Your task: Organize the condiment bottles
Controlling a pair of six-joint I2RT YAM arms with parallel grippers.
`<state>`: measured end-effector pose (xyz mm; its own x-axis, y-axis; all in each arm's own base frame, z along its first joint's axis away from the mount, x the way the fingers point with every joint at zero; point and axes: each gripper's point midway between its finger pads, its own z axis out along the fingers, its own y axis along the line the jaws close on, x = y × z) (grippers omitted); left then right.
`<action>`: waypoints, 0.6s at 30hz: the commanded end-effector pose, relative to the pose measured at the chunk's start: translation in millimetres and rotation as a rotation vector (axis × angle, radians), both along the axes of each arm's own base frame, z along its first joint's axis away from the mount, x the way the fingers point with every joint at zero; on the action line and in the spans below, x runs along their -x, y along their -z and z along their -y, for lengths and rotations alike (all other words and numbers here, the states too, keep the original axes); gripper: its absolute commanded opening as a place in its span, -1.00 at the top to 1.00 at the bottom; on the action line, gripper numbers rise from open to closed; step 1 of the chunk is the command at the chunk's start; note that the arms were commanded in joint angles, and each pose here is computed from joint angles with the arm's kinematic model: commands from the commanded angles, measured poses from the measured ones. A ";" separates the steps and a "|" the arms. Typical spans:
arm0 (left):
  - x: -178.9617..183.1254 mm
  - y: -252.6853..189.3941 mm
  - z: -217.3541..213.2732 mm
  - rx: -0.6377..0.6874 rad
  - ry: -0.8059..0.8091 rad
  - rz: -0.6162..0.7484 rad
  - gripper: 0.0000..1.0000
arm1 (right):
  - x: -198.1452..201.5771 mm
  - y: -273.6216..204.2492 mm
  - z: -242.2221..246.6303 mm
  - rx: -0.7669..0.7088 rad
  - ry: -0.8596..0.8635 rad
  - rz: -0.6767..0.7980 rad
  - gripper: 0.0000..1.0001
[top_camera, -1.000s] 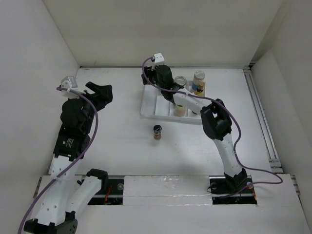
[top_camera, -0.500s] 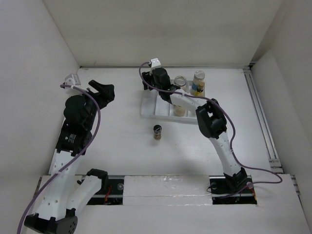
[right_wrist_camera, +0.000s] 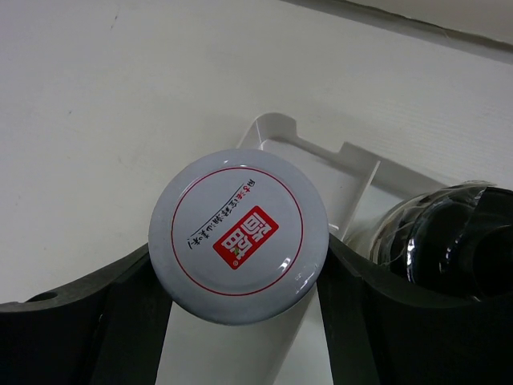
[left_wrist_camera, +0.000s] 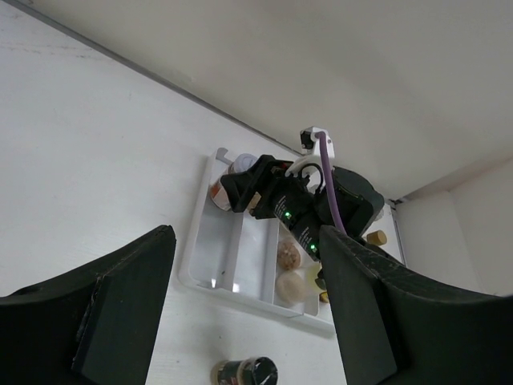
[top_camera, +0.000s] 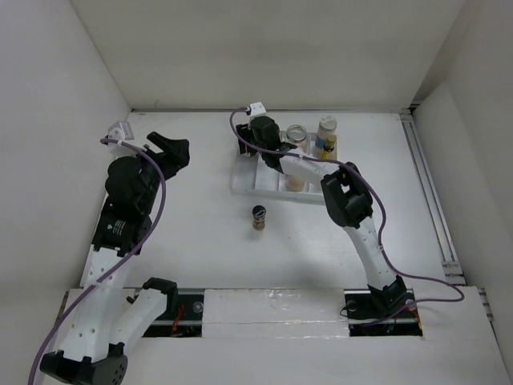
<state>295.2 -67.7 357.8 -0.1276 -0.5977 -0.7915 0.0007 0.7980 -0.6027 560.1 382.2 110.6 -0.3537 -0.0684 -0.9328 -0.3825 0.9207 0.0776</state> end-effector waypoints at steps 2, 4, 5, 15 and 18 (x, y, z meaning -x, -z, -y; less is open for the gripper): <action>2.5 -15.8 0.8 0.011 0.012 0.070 -0.35 | -11.9 -66.5 -7.2 -0.117 0.025 0.134 0.08; 2.5 -15.8 0.8 0.011 0.012 0.070 -0.35 | -9.8 -63.9 -9.3 -0.114 0.009 0.123 -0.06; 2.5 -15.8 0.8 0.011 0.012 0.070 -0.35 | -14.3 -68.3 -4.7 -0.119 0.018 0.130 -0.12; 4.9 -18.3 0.2 0.013 0.012 0.079 -0.35 | -3.8 -80.3 -6.5 -0.133 -0.025 0.129 -0.64; 3.0 -15.8 2.6 0.012 0.023 0.070 -0.35 | 2.7 -92.1 -11.5 -0.159 -0.064 0.130 -0.67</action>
<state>291.8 -69.8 362.6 -0.1230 -0.6002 -0.7904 0.0242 0.7944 -0.6070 557.8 387.9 119.3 -0.3517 -0.0457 -0.9350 -0.4065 0.9072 0.1086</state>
